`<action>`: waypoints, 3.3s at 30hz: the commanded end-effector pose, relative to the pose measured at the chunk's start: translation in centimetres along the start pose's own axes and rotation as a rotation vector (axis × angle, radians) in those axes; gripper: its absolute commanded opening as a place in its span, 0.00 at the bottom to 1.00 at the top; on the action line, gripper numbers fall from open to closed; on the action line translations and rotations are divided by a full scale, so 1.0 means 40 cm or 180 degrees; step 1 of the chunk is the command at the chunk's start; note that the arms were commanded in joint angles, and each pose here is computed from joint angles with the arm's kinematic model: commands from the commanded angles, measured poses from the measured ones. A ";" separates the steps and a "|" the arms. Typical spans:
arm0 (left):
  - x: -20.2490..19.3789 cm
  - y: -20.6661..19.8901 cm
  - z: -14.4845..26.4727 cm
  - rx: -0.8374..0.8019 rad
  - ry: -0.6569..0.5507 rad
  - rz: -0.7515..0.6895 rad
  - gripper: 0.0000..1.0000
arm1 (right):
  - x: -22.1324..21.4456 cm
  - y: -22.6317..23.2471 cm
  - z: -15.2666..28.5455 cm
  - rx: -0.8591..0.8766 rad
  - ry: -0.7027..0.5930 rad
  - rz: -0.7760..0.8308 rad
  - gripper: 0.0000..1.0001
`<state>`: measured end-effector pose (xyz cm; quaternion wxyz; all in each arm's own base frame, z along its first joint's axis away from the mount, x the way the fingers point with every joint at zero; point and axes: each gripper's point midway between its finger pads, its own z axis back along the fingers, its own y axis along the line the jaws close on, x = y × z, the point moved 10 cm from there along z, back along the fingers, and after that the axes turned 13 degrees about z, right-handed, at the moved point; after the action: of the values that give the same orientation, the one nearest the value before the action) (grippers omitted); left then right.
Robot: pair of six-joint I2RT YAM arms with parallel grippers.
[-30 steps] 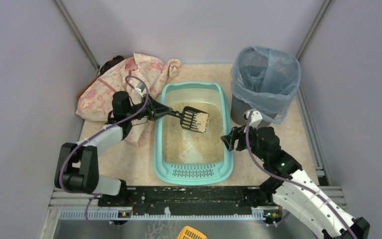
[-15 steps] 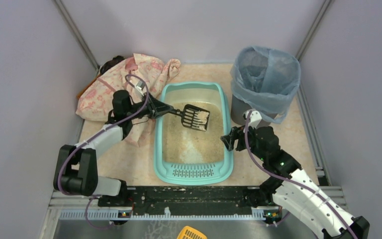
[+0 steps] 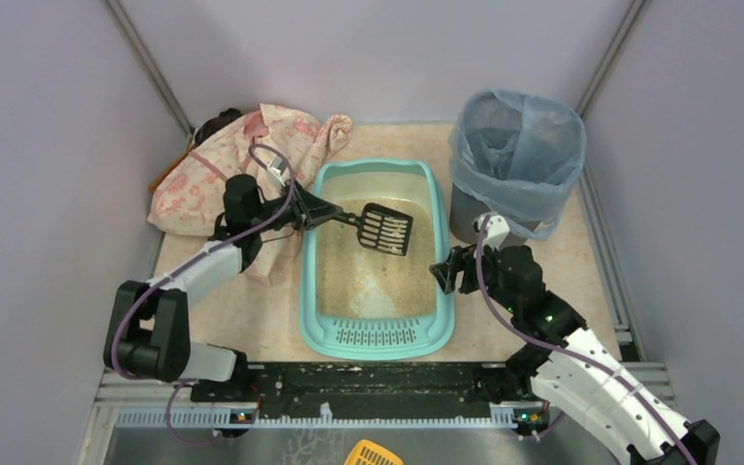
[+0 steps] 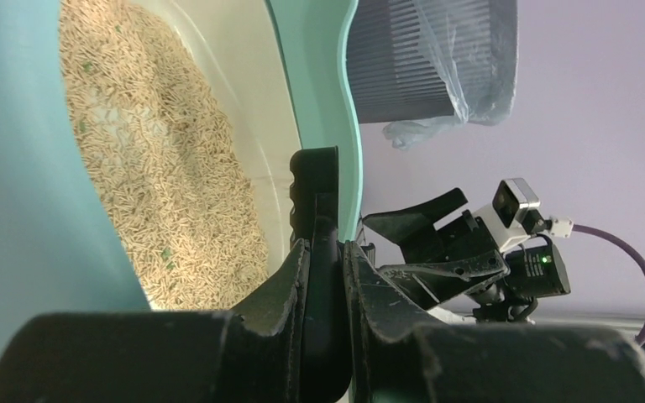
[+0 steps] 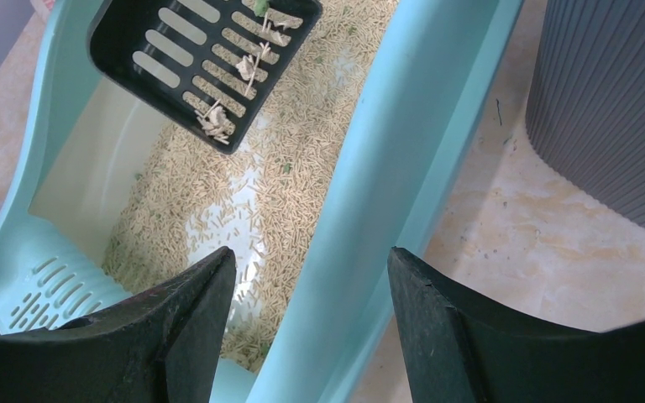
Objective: Clean the litter box
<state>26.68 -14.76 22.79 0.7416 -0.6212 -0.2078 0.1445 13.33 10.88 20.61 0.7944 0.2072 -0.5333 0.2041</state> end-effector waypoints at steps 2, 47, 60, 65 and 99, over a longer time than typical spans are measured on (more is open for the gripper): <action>0.021 0.001 -0.013 0.0136 -0.0202 -0.0148 0.00 | 0.025 0.002 -0.002 0.0011 -0.0179 0.0005 0.67; -0.044 0.084 -0.328 0.1251 -0.0032 -0.0799 0.00 | 0.020 0.000 0.009 -0.0020 -0.0190 -0.0004 0.67; -0.062 0.093 -0.295 0.0733 0.0246 -0.0322 0.00 | 0.019 0.000 0.012 -0.0025 -0.0184 -0.0008 0.67; -0.039 0.075 -0.242 0.0501 0.0168 -0.0218 0.00 | 0.020 0.000 0.011 -0.0025 -0.0188 -0.0009 0.67; 0.055 0.036 -0.013 -0.0163 -0.0146 0.0018 0.00 | 0.025 0.001 0.003 -0.0004 -0.0146 0.0001 0.67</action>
<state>30.09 -14.31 22.07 0.7544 -0.5754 -0.2638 0.1738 13.20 10.79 20.66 0.7918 0.2082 -0.5369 0.2033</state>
